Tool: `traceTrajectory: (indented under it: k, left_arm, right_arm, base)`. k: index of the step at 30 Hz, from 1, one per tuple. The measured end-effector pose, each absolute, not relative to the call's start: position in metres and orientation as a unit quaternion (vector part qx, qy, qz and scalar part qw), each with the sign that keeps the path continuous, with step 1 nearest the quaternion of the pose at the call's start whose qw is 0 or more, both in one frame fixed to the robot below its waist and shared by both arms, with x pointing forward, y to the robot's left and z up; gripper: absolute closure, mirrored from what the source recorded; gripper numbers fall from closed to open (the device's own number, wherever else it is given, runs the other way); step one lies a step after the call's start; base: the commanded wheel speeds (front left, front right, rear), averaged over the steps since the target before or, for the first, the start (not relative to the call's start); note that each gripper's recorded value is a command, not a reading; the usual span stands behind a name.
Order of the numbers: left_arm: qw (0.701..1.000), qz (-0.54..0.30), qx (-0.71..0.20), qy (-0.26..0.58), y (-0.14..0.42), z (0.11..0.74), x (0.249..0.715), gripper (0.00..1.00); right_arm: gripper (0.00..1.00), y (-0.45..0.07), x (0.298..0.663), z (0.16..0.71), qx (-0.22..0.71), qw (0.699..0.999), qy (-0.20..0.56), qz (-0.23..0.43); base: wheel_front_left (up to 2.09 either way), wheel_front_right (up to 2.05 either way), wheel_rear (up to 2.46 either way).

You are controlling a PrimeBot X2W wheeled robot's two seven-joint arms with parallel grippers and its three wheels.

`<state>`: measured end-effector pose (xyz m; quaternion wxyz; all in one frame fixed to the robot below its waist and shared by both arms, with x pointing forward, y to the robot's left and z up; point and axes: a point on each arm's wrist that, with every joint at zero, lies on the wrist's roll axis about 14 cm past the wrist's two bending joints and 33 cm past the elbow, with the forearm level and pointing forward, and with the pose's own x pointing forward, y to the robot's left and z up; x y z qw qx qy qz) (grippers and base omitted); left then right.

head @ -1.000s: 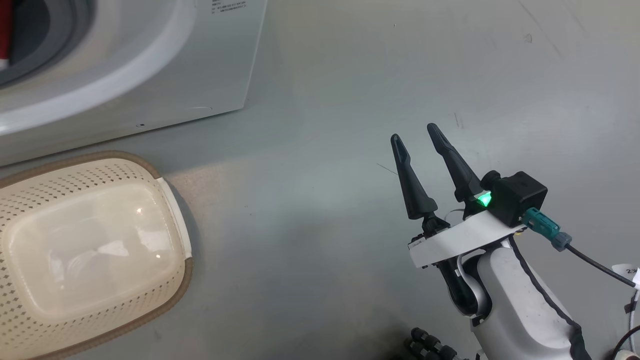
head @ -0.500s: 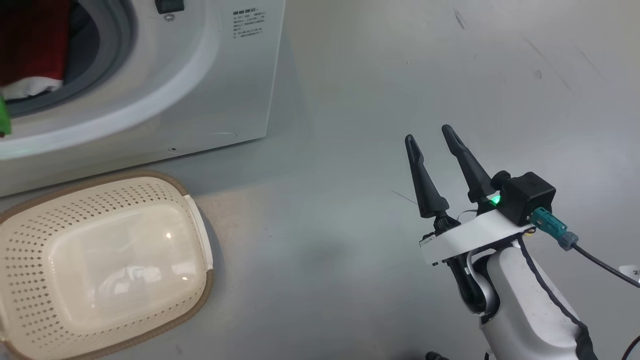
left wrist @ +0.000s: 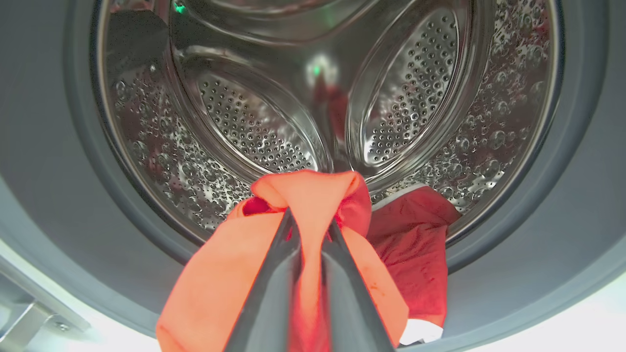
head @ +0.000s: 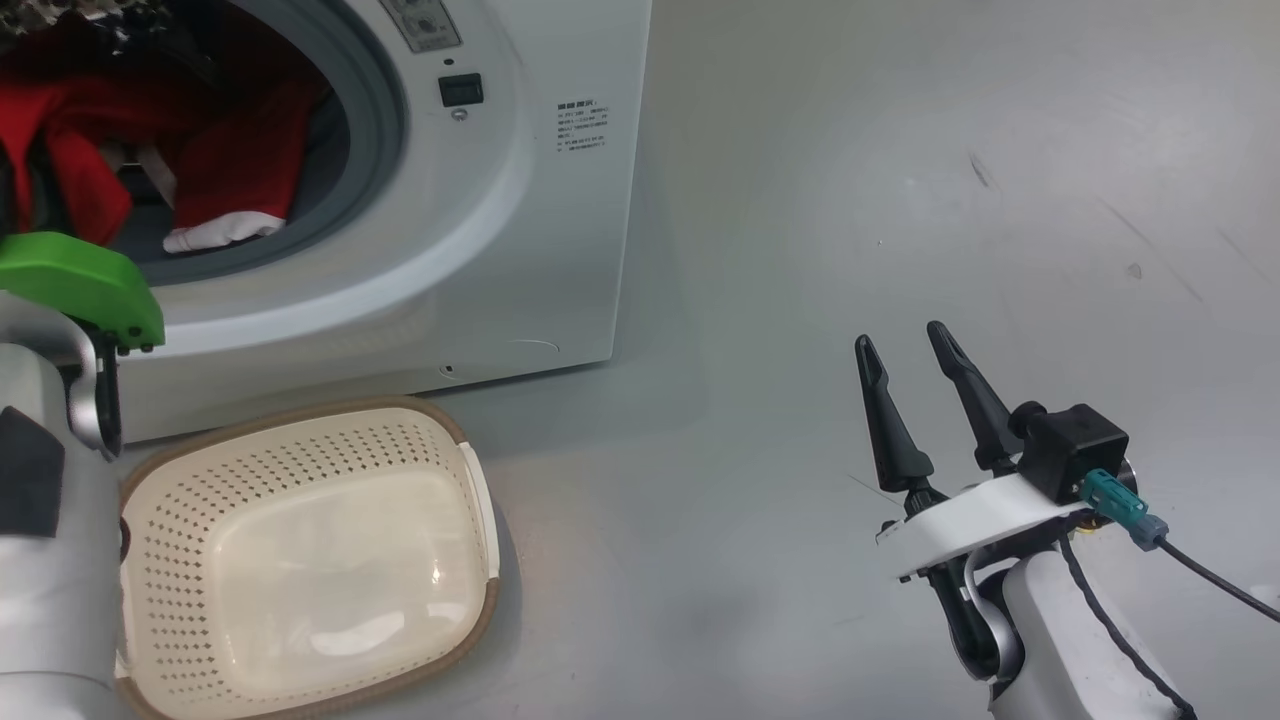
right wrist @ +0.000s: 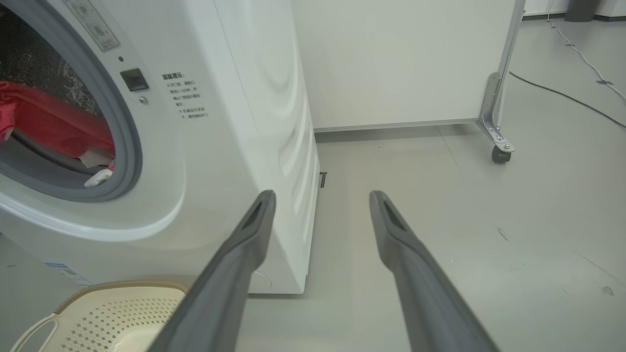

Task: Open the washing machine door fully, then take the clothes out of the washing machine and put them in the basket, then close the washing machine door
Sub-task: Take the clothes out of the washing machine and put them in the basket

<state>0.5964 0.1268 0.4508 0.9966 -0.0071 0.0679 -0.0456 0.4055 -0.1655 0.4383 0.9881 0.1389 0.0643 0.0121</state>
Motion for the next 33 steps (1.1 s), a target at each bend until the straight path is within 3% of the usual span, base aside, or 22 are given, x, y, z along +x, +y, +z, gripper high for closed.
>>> traceTrajectory:
  k: [17,33]
  left_arm:
    - [0.999,-0.042,-0.028,0.010,0.155,0.495,0.541,1.00]
    - [0.989,-0.054,-0.039,-0.131,0.153,0.582,0.515,1.00]
  right_arm:
    - [0.00,-0.147,0.390,0.459,0.142,0.988,0.040,0.045]
    - [0.00,-0.142,0.382,0.465,0.145,0.987,0.031,0.054]
  base:
    - [0.00,0.00,0.00]
    - [0.00,0.00,0.00]
